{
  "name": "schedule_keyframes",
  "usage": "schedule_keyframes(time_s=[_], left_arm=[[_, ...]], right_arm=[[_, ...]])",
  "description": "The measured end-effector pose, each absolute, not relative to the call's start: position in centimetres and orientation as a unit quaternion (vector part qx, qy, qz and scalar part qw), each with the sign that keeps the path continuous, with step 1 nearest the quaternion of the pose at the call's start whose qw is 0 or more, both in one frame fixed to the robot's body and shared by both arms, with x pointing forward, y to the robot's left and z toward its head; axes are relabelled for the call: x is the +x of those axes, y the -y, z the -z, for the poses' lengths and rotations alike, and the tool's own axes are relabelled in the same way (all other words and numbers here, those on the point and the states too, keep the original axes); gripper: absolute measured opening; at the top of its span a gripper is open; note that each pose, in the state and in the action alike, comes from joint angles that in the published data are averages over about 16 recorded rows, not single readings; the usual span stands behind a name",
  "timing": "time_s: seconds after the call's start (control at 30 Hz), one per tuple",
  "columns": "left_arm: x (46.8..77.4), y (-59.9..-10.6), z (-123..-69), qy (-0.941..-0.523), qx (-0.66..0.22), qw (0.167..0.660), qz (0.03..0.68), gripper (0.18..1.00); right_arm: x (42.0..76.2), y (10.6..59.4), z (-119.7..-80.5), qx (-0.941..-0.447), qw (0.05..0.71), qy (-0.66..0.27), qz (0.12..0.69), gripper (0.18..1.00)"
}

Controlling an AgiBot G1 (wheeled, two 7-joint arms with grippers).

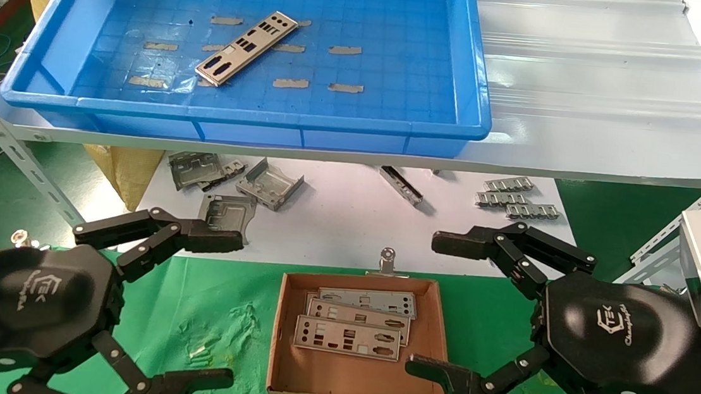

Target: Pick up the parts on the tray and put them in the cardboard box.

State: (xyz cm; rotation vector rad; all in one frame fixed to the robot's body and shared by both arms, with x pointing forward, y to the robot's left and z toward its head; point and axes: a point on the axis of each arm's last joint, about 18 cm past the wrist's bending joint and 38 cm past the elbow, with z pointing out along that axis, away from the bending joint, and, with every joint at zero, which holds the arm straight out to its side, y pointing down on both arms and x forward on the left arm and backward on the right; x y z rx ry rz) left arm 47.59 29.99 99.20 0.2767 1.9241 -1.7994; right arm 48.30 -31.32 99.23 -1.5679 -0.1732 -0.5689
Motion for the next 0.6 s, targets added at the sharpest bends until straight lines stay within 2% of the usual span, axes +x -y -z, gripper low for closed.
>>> schedule_keyframes(time_s=[0.6], left_arm=[[47.6,-29.99,-99.2,-0.704,0.101,0.244,0.659,1.001]], right_arm=[[48.3,31.32,-99.23,-0.695,0.669,0.077,0.252,1.0]])
